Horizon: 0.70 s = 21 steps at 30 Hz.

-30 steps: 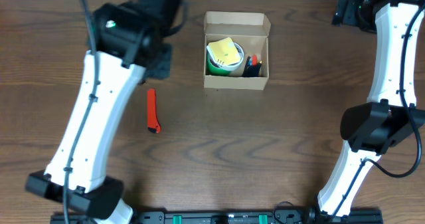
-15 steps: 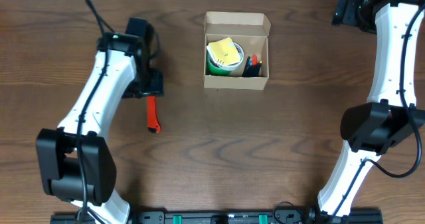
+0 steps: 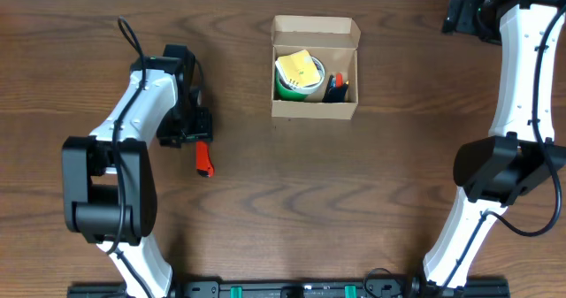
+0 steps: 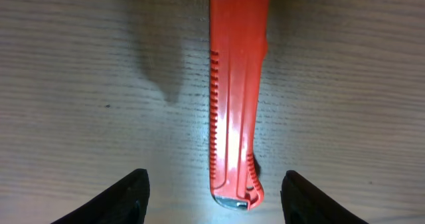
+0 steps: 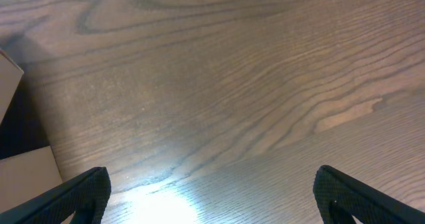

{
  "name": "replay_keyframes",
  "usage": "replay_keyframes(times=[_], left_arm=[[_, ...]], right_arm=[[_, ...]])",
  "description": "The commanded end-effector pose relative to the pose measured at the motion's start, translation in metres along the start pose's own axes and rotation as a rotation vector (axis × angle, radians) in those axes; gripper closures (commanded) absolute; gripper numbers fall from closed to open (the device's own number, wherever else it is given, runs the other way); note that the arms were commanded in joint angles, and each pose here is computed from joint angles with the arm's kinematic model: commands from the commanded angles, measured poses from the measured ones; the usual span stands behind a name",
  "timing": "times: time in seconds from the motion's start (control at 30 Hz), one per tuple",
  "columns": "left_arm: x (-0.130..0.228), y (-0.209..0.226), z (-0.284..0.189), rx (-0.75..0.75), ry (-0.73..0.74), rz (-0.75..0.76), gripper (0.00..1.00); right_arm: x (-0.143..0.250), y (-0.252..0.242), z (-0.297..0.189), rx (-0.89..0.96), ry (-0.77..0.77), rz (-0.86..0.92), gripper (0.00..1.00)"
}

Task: Pack container
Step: 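Move the left gripper down to the red box cutter, then close the left gripper on the red box cutter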

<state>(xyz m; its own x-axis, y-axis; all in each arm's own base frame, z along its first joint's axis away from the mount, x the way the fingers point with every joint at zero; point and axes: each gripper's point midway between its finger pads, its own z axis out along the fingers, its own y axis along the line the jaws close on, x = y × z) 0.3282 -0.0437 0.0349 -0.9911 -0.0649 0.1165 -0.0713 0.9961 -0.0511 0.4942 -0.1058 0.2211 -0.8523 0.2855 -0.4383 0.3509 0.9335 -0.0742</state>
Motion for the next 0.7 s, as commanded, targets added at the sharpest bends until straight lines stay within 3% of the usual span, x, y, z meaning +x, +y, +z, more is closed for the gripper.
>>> replay_keyframes(times=[0.0,0.67], left_arm=[[0.004,-0.001,0.015,0.001,0.041,0.02,0.36],[0.014,-0.01,0.058,0.02,0.159,0.064,0.39]], right_arm=[[-0.002,-0.006,-0.009,0.005,-0.016,0.013,0.01],[-0.002,-0.006,-0.009,0.005,-0.016,0.013,0.01]])
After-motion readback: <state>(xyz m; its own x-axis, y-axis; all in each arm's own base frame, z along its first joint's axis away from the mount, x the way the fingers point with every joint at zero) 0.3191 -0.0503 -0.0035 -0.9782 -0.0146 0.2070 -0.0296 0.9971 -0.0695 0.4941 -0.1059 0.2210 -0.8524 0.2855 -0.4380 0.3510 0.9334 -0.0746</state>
